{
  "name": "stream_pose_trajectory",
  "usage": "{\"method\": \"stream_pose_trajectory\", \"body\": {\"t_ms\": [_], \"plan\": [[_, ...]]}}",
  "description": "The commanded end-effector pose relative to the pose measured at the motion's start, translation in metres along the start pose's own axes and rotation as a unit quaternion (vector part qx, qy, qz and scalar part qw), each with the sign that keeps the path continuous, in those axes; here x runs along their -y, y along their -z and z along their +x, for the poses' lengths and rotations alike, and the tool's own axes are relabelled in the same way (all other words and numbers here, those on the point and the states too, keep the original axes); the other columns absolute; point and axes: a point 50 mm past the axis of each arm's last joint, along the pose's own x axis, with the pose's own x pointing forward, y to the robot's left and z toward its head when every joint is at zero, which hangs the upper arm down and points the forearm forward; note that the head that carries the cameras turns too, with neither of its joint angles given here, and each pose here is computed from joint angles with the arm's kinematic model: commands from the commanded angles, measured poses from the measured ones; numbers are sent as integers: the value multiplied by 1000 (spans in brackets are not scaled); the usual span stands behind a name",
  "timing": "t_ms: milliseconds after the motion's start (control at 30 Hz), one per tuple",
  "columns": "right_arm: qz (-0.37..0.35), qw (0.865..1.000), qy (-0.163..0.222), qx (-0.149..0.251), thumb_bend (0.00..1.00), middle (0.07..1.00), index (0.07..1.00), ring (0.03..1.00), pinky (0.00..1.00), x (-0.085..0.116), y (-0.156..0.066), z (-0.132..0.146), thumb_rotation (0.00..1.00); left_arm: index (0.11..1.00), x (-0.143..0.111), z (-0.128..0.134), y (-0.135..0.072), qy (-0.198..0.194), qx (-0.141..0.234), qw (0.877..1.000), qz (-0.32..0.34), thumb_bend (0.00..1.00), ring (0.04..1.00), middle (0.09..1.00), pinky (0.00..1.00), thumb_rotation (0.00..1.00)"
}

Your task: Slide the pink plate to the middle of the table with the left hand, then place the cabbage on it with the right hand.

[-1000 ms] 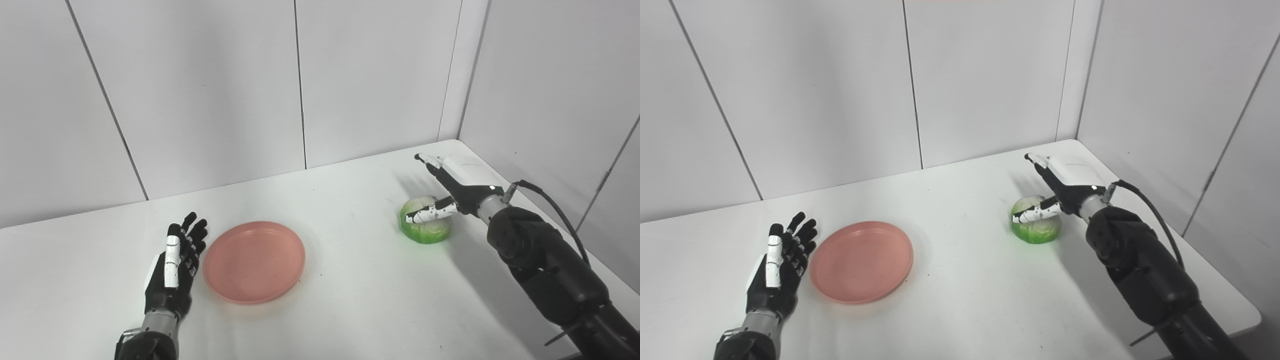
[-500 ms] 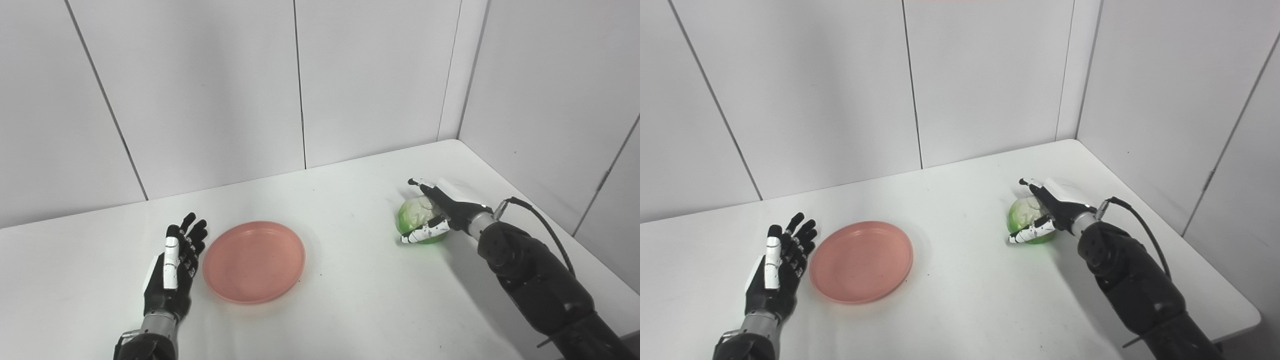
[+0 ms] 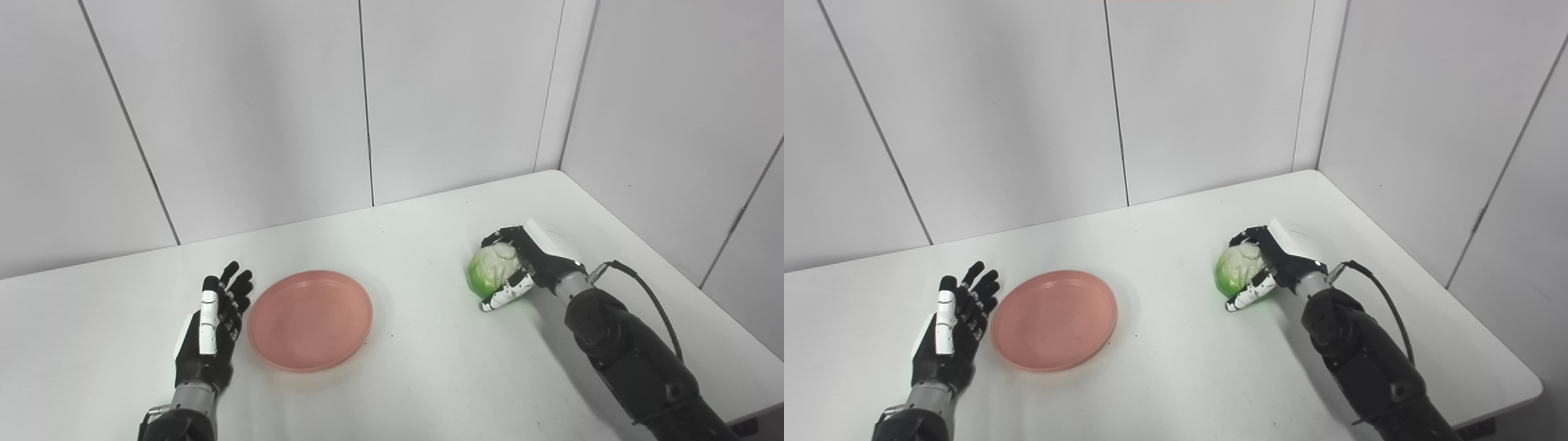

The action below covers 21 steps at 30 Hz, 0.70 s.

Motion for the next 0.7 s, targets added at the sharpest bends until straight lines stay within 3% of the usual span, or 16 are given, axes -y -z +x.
{"method": "stream_pose_trajectory", "body": {"t_ms": [0, 133, 400, 600, 667], "plan": [[-12, 999, 21, 24, 518, 486, 521, 433, 398, 13, -7, 1, 0, 921, 2, -3, 2, 1, -2, 1000, -1, 759, 946, 918, 986, 1000], [-10, 998, 44, 46, 519, 490, 515, 432, 390, 18, -15, 0, 0, 910, 7, -4, 1, 0, -4, 1000, -4, 752, 942, 911, 984, 1000], [28, 991, 83, 105, 519, 499, 512, 439, 425, 24, -63, -1, 0, 910, 21, -8, 2, 5, -11, 1000, -5, 751, 953, 911, 998, 1000], [94, 979, 62, 172, 520, 502, 500, 445, 429, 15, -115, -1, 0, 911, 39, -9, 6, 4, -7, 1000, -7, 746, 944, 910, 973, 1000], [109, 973, 44, 197, 520, 501, 497, 448, 430, -2, -136, 3, 0, 920, 45, -9, 8, 4, -5, 1000, -7, 741, 944, 918, 974, 1000]]}}
